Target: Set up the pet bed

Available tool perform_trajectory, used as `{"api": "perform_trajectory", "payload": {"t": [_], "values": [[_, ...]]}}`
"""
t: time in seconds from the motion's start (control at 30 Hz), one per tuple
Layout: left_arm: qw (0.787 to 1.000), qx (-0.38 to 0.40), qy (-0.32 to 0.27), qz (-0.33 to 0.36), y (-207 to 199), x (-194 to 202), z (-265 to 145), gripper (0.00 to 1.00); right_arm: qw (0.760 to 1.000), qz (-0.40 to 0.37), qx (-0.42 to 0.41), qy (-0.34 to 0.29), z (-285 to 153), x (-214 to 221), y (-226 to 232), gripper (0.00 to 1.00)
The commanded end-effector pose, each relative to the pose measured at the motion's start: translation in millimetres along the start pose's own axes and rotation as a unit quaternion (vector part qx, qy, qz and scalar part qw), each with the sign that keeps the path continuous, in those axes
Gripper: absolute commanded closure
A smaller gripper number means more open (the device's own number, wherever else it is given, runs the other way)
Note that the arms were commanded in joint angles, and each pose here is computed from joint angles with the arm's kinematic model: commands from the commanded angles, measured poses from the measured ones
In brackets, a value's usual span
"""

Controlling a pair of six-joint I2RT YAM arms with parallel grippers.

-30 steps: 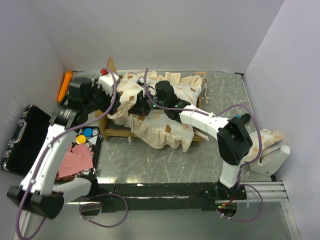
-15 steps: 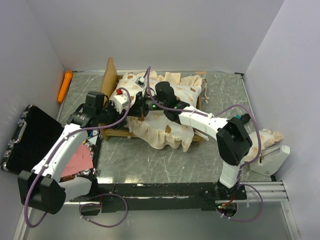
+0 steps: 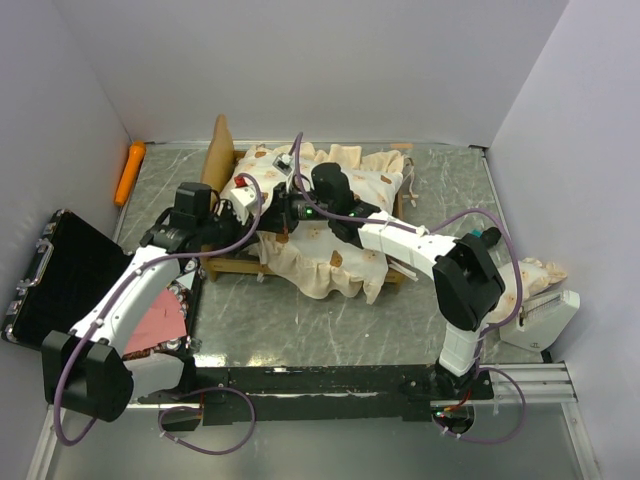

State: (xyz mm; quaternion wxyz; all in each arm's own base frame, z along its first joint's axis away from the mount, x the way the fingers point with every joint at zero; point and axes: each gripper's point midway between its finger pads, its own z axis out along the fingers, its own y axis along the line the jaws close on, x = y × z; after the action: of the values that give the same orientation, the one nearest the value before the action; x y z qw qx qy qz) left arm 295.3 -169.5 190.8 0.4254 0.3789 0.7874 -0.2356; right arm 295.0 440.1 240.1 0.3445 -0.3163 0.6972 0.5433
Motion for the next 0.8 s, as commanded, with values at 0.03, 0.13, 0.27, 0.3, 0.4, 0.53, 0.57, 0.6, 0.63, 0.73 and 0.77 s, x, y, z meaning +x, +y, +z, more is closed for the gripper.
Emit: {"api": "perform_trajectory", "payload": {"t": [0.03,0.13,0.27,0.3,0.4,0.53,0.57,0.6,0.63,0.73,0.77], "values": [[0.999,-0.037,-0.023,0.009,14.5,-13.6,-1.4,0.99,1.000,-0.024,-0.004,-0.012,-5.3,-14.5,12.5,1.00],[0.995,-0.097,-0.003,0.006,33.0,-8.5,-10.6,0.99,0.999,-0.035,0.036,0.000,-13.7,-9.8,3.1,1.00],[0.984,-0.176,-0.008,0.032,55.4,-16.9,-32.9,0.99,0.997,-0.053,0.056,0.016,-24.7,-2.8,3.3,1.00],[0.981,-0.189,-0.014,0.037,58.7,-21.8,-37.3,0.99,0.997,-0.055,0.057,0.021,-25.5,0.5,5.0,1.00],[0.979,-0.197,-0.033,0.044,58.1,-42.7,-50.4,0.99,0.996,-0.059,0.063,0.034,-27.9,8.9,4.7,1.00],[0.976,-0.204,-0.048,0.049,59.8,-57.3,-56.9,0.99,0.995,-0.062,0.063,0.037,-30.3,12.9,7.3,1.00],[0.976,-0.206,-0.049,0.050,60.6,-57.6,-56.9,0.99,0.995,-0.064,0.062,0.037,-30.9,13.0,8.7,1.00],[0.976,-0.207,-0.048,0.052,61.7,-57.1,-55.8,0.99,0.995,-0.066,0.061,0.037,-31.0,13.5,10.1,1.00],[0.976,-0.206,-0.046,0.055,62.2,-55.0,-53.9,0.99,0.995,-0.068,0.059,0.038,-30.4,14.3,12.1,1.00],[0.974,-0.215,-0.044,0.052,67.5,-47.5,-48.4,0.99,0.995,-0.072,0.055,0.041,-28.9,16.3,14.3,1.00],[0.973,-0.219,-0.047,0.055,69.2,-49.8,-48.8,0.99,0.995,-0.066,0.057,0.049,-29.8,19.7,14.4,1.00]]}}
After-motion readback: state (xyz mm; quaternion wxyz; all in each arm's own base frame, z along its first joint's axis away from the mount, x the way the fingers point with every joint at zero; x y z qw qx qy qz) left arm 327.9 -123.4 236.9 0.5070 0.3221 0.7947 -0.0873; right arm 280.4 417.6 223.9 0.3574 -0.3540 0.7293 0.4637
